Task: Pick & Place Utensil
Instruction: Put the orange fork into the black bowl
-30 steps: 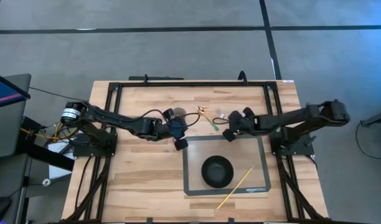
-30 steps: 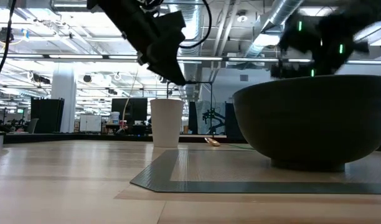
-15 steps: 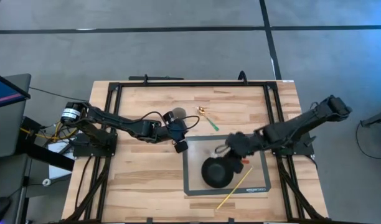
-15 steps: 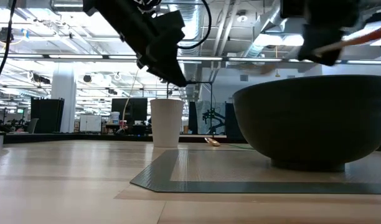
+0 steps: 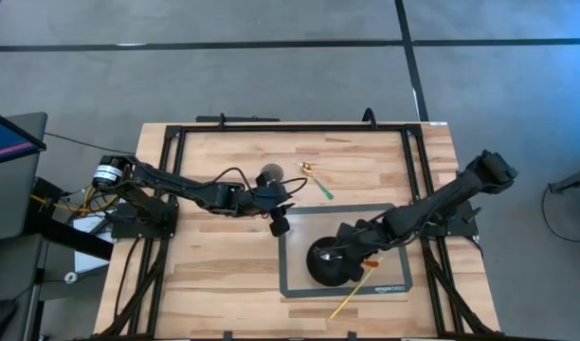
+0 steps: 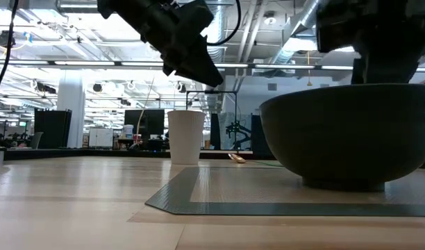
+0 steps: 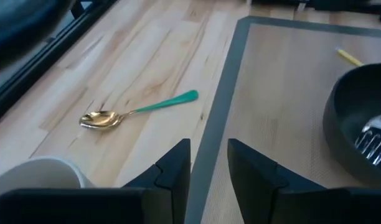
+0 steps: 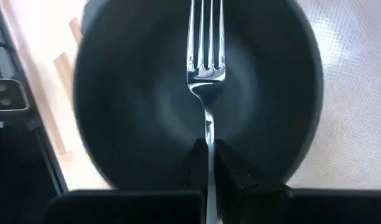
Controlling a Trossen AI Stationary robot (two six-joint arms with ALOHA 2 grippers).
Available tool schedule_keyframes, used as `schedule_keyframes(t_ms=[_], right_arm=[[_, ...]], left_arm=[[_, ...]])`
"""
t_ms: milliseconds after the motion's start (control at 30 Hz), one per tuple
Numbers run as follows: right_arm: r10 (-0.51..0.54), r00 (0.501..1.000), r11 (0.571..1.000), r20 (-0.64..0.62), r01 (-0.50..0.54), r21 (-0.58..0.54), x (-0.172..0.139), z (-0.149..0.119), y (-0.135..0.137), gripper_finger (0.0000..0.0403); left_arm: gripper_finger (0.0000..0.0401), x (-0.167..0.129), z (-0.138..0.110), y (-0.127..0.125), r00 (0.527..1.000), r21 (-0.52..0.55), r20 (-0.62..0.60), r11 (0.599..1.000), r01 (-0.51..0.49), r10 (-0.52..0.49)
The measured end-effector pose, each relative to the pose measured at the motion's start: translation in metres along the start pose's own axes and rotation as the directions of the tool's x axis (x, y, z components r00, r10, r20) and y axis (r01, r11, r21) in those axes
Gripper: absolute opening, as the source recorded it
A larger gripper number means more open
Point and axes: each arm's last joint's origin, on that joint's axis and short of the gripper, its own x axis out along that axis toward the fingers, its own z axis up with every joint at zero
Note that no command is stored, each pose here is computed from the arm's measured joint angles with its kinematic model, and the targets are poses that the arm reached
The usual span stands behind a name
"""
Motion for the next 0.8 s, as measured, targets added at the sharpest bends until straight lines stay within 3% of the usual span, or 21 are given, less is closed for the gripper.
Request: schedule_keyframes(t_ms=[100, 267, 467, 600, 800], right_arm=[[-0.024, 0.999, 1.000, -0.024, 0.024, -0.010, 0.011, 0.004, -0.001, 0.0003], [-0.010, 0.997, 1.000, -0.074, 0.009, -0.018, 0.022, 0.009, 0.000, 0.0005], [0.030, 0.998, 0.999, -0.046, -0.031, -0.018, 0.020, 0.014, 0.002, 0.0006], [0.021, 0.998, 0.999, -0.054, -0.023, -0.039, 0.024, 0.013, 0.001, 0.0006], [0.039, 0.996, 0.997, -0.077, -0.044, -0.064, 0.033, 0.014, 0.003, 0.0007]], left_arm=[[0.0108, -0.001, 0.000, -0.004, 0.998, 0.001, 0.000, 0.998, 0.063, -0.063], [0.0108, -0.004, 0.000, -0.015, 0.964, 0.021, -0.010, 0.963, 0.267, -0.267], [0.0108, -0.010, -0.008, -0.040, 0.840, 0.143, 0.187, 0.860, 0.489, -0.509], [0.0108, 0.000, -0.025, -0.052, 0.803, 0.230, 0.238, 0.835, 0.500, -0.546], [0.0107, 0.031, -0.046, -0.060, 0.780, 0.146, 0.211, 0.808, 0.570, -0.589]])
